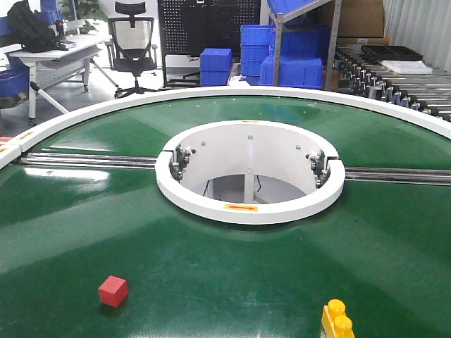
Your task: Pick red and yellow blocks into blue bin
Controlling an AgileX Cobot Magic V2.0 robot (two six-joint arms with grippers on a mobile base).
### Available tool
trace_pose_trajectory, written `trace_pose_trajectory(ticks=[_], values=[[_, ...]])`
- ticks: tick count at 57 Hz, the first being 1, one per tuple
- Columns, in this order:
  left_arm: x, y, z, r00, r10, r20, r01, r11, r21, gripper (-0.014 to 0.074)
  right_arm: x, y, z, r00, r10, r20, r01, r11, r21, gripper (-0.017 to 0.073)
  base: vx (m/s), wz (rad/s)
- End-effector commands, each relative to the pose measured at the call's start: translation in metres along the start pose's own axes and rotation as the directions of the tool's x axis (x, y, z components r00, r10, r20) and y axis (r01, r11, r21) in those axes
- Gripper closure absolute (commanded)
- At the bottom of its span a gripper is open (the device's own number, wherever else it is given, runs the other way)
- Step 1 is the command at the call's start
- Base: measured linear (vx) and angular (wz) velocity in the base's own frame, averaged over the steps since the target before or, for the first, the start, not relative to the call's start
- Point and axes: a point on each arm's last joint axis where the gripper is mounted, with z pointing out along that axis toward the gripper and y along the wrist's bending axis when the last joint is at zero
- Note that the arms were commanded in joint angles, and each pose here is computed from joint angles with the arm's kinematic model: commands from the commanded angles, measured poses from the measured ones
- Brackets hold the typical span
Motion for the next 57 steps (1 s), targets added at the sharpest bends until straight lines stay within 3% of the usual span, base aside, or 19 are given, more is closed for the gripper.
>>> trace_pose_trajectory(ticks=[1, 10, 22, 25, 28, 35, 40, 43, 46, 51, 57], values=[[-0.015, -0.001, 0.000, 0.998, -0.010, 0.066, 0.010, 1.000, 0.007, 0.0587, -0.014, -0.002, 0.002, 0.999, -0.027, 0.044, 0.026, 1.000, 0.014, 0.0536, 0.00, 0.00], [-0.013, -0.001, 0.003, 0.999, -0.010, 0.038, 0.010, 1.000, 0.007, 0.0459, -0.014, 0.000, 0.011, 0.999, -0.049, 0.003, 0.049, 0.999, -0.007, 0.0354, 0.00, 0.00], [-0.013, -0.001, 0.003, 1.000, -0.009, 0.030, 0.009, 1.000, 0.008, 0.0116, -0.015, 0.002, 0.011, 0.998, -0.057, 0.011, 0.057, 0.998, -0.029, 0.0003, 0.00, 0.00], [-0.013, -0.001, 0.003, 1.000, -0.005, 0.030, 0.005, 1.000, 0.014, 0.0051, -0.016, 0.005, 0.012, 0.999, -0.051, 0.010, 0.052, 0.997, -0.049, -0.0054, 0.00, 0.00], [-0.013, -0.003, 0.003, 0.999, 0.002, 0.032, -0.002, 1.000, 0.026, 0.0010, -0.017, 0.010, 0.015, 0.997, -0.078, 0.009, 0.078, 0.994, -0.077, -0.0087, 0.00, 0.00], [-0.014, -0.008, 0.009, 1.000, 0.027, 0.015, -0.028, 0.997, 0.071, -0.0029, -0.021, 0.033, 0.029, 0.979, -0.199, -0.030, 0.191, 0.965, -0.177, -0.0104, 0.00, 0.00], [-0.015, -0.011, 0.013, 0.999, 0.041, 0.001, -0.041, 0.995, 0.091, -0.0018, -0.027, 0.048, 0.040, 0.970, -0.233, -0.064, 0.213, 0.950, -0.226, -0.0090, 0.00, 0.00], [-0.015, -0.012, 0.015, 0.999, 0.045, -0.001, -0.045, 0.994, 0.098, -0.0008, -0.032, 0.052, 0.048, 0.972, -0.212, -0.099, 0.184, 0.955, -0.230, -0.0082, 0.00, 0.00], [-0.015, -0.013, 0.016, 0.999, 0.048, -0.006, -0.047, 0.994, 0.102, 0.0004, -0.039, 0.056, 0.059, 0.978, -0.147, -0.146, 0.112, 0.969, -0.220, -0.0073, 0.00, 0.00], [-0.015, -0.014, 0.017, 0.999, 0.051, -0.005, -0.050, 0.993, 0.108, 0.0026, -0.048, 0.061, 0.077, 0.978, -0.079, -0.194, 0.041, 0.980, -0.195, -0.0066, 0.00, 0.00], [-0.015, -0.014, 0.017, 0.999, 0.051, -0.007, -0.050, 0.993, 0.108, 0.0049, -0.058, 0.069, 0.102, 0.972, -0.046, -0.229, 0.004, 0.983, -0.181, -0.0062, 0.00, 0.00]])
